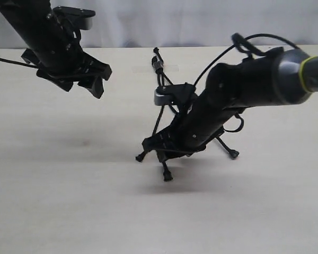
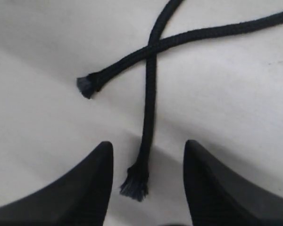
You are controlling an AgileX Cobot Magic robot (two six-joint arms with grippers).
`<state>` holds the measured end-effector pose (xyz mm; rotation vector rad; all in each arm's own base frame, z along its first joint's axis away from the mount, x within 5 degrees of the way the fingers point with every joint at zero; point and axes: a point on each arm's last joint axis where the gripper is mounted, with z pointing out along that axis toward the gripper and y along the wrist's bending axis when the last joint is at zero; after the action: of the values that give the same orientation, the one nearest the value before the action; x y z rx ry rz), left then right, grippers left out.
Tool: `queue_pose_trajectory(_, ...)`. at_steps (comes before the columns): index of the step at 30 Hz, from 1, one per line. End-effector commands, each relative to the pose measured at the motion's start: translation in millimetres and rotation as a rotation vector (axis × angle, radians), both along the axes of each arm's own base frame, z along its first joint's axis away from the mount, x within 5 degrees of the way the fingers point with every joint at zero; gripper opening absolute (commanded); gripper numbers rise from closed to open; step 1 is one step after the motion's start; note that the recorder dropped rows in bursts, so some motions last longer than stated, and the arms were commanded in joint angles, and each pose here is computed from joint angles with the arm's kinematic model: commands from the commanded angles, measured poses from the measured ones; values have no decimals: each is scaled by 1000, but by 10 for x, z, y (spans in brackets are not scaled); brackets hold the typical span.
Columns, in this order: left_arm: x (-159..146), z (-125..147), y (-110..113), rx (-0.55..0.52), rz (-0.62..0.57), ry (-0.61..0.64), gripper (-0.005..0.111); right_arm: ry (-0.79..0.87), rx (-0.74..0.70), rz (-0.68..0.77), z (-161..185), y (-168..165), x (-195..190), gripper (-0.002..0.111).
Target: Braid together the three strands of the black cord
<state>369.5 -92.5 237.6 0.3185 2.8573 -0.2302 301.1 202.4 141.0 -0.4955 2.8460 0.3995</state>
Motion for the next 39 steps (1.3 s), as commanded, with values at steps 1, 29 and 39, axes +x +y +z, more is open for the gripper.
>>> queue_pose_trajectory(1,-47,107,-26,-61,-18,-8,66,-42,-101,46,-101,193,-31,45)
queue_pose_trajectory(29,-57,108,-45,-73,-31,-1,66,-341,-558,441,98,-346,418,4)
queue_pose_trajectory(39,-79,103,-44,-67,-49,21,66,-417,-551,479,-153,-543,675,4)
